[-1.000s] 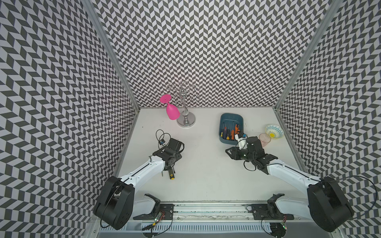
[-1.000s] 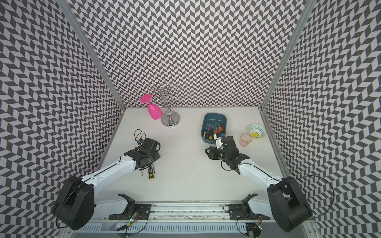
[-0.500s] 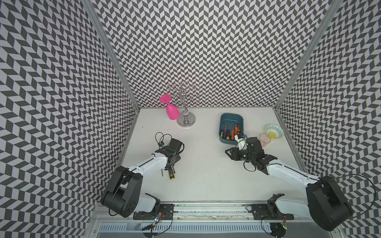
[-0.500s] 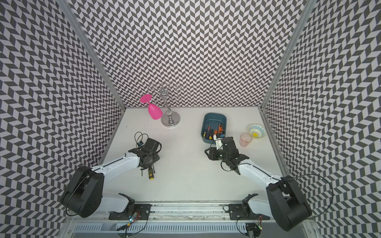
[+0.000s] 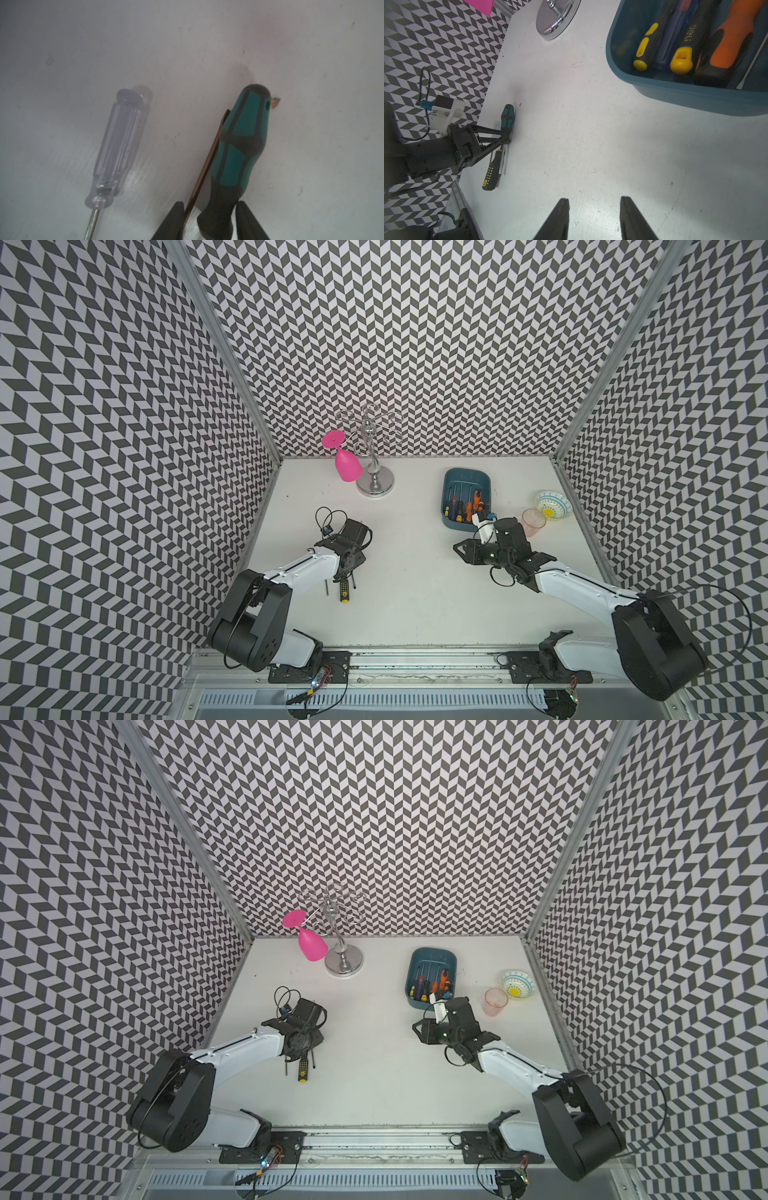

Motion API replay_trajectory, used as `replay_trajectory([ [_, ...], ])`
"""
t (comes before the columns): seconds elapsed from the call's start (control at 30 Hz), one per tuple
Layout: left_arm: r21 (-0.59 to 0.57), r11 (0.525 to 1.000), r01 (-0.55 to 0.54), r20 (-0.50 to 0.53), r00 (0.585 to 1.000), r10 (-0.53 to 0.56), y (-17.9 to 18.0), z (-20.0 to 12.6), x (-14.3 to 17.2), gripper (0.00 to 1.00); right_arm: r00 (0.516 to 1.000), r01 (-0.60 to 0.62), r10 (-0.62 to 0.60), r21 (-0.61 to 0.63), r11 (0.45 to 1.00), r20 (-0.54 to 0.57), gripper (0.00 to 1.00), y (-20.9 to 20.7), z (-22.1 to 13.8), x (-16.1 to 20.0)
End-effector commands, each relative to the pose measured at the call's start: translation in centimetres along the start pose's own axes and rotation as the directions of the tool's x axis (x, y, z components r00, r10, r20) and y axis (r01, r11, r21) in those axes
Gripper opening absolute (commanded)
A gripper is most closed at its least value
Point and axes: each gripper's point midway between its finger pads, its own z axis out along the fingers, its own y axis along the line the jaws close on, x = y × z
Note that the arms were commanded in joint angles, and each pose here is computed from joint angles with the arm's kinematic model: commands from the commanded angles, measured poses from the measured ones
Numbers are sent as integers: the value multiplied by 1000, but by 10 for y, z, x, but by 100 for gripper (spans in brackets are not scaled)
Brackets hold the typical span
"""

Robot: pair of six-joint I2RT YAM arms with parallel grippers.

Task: Put the screwdriver on the desktop into the storage box
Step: Pick up the screwdriver from the center of the board.

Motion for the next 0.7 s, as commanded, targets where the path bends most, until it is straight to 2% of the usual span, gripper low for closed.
replay_trajectory([
  [0.0,22,1000,-14,-16,1000,14,-6,5,3,42,1000,15,-14,-24,1000,23,44,4,3,-3],
  [0.2,21,999,-32,-18,999,32,-9,5,7,42,1000,10,-9,-26,1000,11,43,3,5,-1],
  [0.4,13,999,-45,26,999,44,-13,-6,-5,49,1000,10,-9,-27,1000,12,43,4,5,-1],
  [0.67,35,998,-61,44,997,59,-21,-12,-8,50,1000,5,-5,-29,1000,7,43,3,6,1],
])
